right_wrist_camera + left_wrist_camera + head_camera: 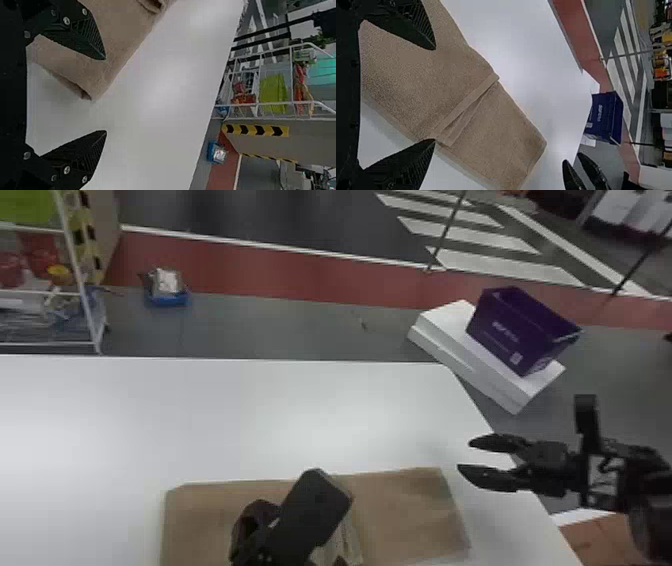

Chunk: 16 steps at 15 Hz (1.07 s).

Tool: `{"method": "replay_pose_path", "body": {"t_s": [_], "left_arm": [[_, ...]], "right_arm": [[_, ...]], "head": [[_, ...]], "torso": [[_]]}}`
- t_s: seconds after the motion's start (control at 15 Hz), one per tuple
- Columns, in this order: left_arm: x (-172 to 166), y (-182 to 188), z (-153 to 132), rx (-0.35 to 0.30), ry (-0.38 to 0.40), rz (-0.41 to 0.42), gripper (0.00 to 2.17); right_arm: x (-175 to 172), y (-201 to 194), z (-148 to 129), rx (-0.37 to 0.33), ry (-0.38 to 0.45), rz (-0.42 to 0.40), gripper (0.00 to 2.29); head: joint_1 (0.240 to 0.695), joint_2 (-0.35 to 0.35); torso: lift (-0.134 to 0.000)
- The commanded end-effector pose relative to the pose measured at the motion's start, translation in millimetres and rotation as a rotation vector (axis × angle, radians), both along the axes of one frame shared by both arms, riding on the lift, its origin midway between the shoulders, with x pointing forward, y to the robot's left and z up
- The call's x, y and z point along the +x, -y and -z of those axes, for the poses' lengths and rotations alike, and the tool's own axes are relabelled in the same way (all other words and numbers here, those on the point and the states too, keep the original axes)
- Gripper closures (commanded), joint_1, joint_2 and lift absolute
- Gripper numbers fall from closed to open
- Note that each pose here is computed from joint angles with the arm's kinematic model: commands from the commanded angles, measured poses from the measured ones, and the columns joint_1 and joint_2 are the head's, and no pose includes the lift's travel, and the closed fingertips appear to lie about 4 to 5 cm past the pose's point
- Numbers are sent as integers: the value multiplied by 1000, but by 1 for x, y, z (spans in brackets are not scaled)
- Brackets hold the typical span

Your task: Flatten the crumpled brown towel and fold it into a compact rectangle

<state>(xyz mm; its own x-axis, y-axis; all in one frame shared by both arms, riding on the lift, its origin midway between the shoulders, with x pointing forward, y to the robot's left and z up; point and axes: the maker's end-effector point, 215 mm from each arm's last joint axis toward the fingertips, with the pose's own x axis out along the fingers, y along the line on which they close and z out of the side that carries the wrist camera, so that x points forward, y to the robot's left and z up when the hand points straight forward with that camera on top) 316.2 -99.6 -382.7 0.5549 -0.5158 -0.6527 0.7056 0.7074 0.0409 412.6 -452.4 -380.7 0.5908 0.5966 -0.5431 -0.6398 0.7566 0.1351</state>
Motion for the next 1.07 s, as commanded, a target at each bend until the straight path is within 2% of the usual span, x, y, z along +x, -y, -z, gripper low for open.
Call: {"method": "replay_pose_path", "body": {"t_s": [0.0, 0.2, 0.27, 0.47, 0.6, 0.8, 1.0], "left_arm": [[14, -17, -19, -73, 28, -60, 26], [34, -58, -22, -156, 23, -167, 26], [48, -78, -22, -201, 27, -219, 22], [78, -134, -19, -276, 28, -338, 22], [86, -177, -16, -307, 16, -410, 22], [79, -212, -16, -347, -3, -454, 22], [74, -221, -12, -358, -12, -463, 22]], "right_arm": [[-20, -42, -3, 118, -90, 6, 252], [-50, -86, 7, 267, -294, 73, 255], [-61, -103, 11, 296, -370, 97, 255], [-82, -140, 18, 279, -483, 102, 255], [-98, -156, 25, 260, -581, 115, 259], [-94, -167, 34, 200, -622, 123, 383], [-70, -178, 38, 201, -641, 138, 410]], "head": [[695, -350], [695, -350], [695, -350], [695, -350], [695, -350], [695, -350], [695, -282]], "torso": [[-124], [-124], [-124], [-124], [-124], [-124], [-124]]}}
